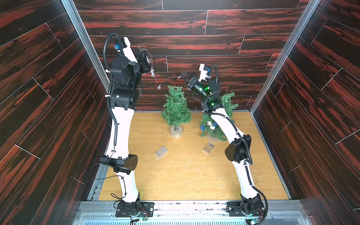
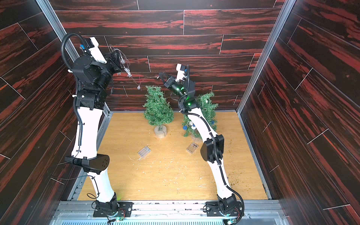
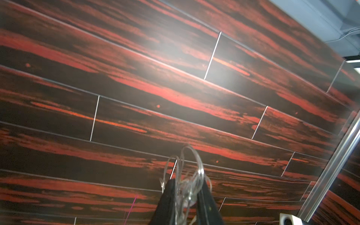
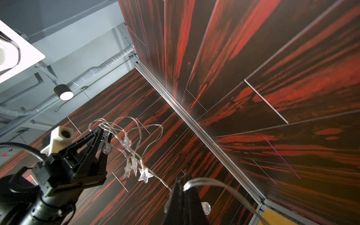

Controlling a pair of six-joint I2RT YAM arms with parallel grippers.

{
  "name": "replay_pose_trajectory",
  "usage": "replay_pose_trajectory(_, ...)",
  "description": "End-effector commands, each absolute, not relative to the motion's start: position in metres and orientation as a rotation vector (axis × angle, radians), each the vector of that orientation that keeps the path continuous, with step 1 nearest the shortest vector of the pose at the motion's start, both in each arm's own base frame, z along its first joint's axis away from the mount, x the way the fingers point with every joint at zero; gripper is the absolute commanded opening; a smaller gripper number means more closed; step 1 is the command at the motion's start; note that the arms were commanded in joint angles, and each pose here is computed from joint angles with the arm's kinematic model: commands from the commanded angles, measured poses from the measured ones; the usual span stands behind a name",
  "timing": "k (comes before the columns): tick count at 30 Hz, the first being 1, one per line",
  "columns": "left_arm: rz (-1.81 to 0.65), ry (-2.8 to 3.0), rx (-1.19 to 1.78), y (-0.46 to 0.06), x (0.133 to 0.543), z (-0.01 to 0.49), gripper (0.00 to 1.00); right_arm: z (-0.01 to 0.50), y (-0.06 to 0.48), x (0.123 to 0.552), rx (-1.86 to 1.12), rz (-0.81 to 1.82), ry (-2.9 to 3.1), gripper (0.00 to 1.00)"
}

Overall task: Remove string lights from the small christmas tree
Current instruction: Remove the light string from the Christmas tree.

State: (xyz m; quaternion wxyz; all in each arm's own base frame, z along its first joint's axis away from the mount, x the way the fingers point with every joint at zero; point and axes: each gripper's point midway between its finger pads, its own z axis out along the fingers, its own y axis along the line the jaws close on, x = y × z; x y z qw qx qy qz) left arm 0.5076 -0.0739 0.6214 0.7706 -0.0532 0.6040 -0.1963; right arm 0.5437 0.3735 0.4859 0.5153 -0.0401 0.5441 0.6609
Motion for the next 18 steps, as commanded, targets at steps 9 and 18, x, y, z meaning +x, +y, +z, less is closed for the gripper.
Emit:
replay_pose_trajectory(9, -0.307, 1.429, -0.270, -0.017, 0.534, 0.573, 0.00, 0.419, 0.392, 0.573, -0.066, 1.568, 1.458, 0.19)
replay_pose_trajectory(18, -0.260, 1.505, -0.405, 0.022, 0.533, 0.543, 0.00, 0.439, 0.388, 0.553, -0.153, 1.620, 1.464, 0.49)
